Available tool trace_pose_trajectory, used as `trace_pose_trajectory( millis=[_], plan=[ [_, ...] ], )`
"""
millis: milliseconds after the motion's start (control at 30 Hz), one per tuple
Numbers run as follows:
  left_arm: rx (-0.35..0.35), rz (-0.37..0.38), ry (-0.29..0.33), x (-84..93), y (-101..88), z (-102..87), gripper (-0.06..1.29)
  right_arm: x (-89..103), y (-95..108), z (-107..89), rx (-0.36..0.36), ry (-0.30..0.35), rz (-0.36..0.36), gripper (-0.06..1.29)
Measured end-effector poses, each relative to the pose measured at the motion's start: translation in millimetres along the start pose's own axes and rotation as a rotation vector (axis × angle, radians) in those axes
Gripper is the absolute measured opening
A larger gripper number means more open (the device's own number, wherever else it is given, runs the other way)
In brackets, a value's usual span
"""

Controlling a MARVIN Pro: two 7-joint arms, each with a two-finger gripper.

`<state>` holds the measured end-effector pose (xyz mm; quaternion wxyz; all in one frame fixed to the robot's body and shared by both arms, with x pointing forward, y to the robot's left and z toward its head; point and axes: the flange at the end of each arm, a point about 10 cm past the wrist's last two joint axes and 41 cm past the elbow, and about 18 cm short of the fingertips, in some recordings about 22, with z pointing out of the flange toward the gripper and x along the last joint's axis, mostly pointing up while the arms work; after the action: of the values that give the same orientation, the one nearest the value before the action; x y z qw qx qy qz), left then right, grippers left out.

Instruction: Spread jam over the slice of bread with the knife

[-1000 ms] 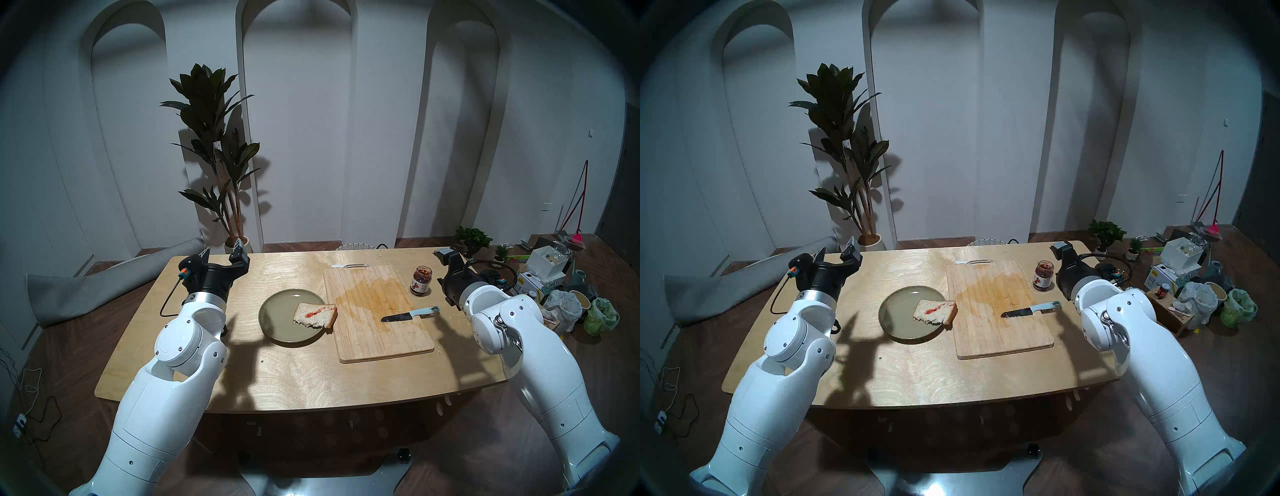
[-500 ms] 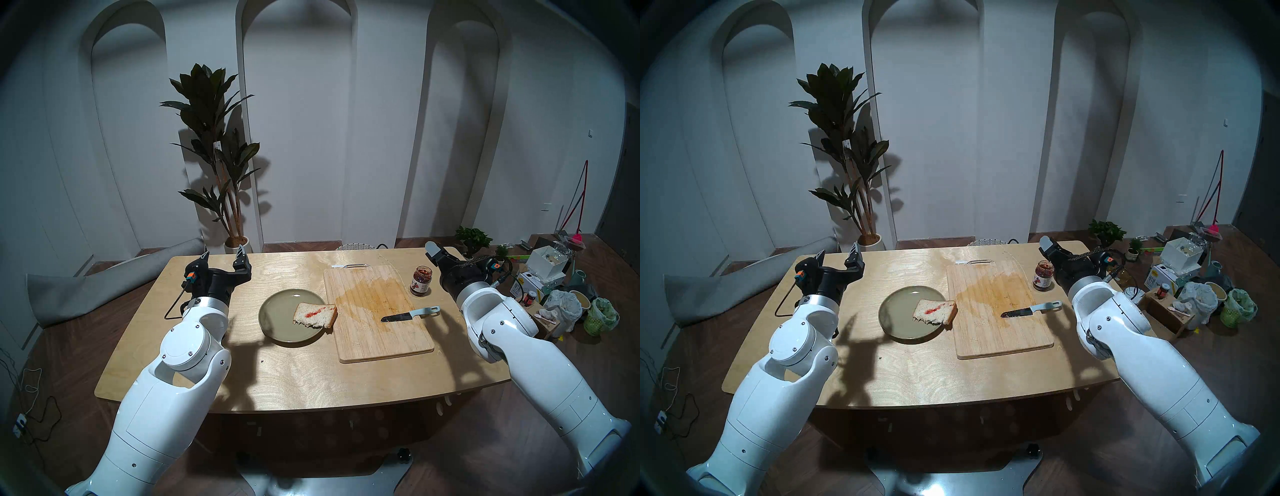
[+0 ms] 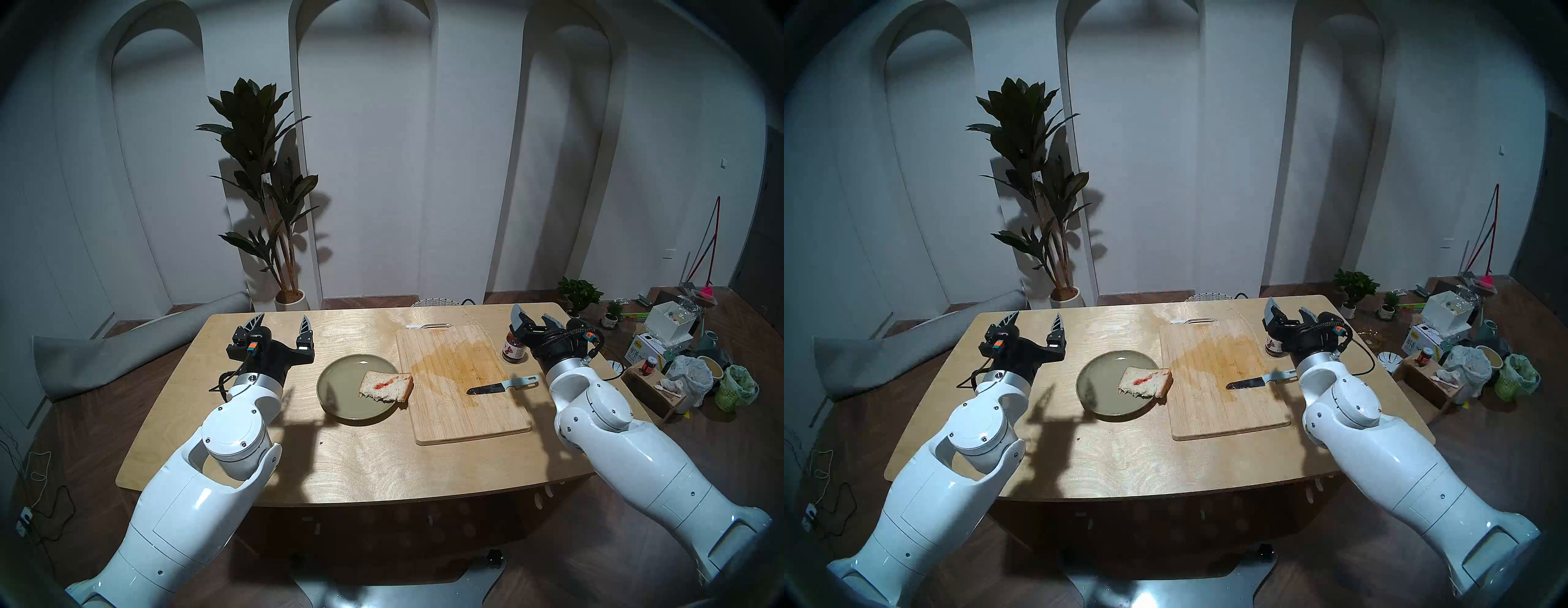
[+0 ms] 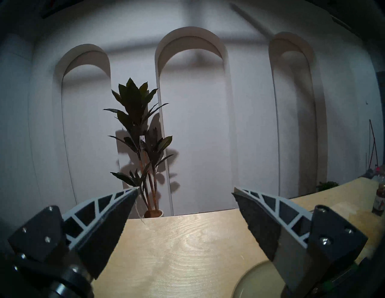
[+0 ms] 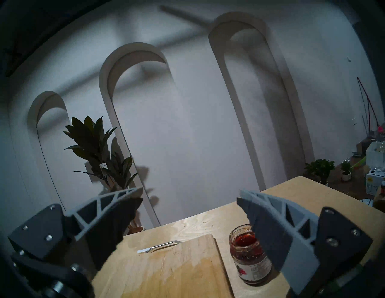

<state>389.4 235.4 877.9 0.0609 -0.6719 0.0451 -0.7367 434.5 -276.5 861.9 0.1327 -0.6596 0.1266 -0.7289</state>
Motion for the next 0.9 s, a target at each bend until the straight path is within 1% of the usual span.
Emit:
trace_pose_trajectory(
  millis=[100,300,400,433,500,600,667,800,900],
  plan=[
    [-0.003,0.019,0.005,0.7,-2.1,0.0,1.18,-4.8,-2,3.0,-0.022,0.014,0.019,1.2],
    [-0.01,0.037,0.011,1.9,-3.8,-0.3,1.18,-4.6,-6,7.9,-0.042,0.045,0.04,1.2],
    [-0.033,0.047,0.002,1.7,-2.9,-0.7,1.18,-4.0,-10,9.7,-0.029,0.055,0.022,1.2],
    [-0.043,0.053,-0.007,0.7,-2.0,-1.0,1.18,-5.1,-11,9.8,-0.013,0.055,0.003,1.2],
    [-0.053,0.058,-0.016,-0.6,-0.6,-1.6,1.18,-6.6,-13,9.5,0.005,0.05,-0.017,1.2],
    [-0.085,0.075,-0.04,-5.3,4.7,-3.9,1.18,-11.3,-16,9.1,0.051,0.006,-0.089,1.2],
    [-0.093,0.085,-0.047,-7.1,6.7,-5.1,1.18,-13.0,-16,9.3,0.068,-0.022,-0.116,1.2],
    [-0.088,0.098,-0.055,-8.9,7.6,-6.3,1.18,-12.1,-14,11.1,0.078,-0.056,-0.14,1.2],
    [-0.08,0.102,-0.054,-9.0,6.8,-6.4,1.18,-10.0,-13,12.6,0.08,-0.065,-0.144,1.2]
  ],
)
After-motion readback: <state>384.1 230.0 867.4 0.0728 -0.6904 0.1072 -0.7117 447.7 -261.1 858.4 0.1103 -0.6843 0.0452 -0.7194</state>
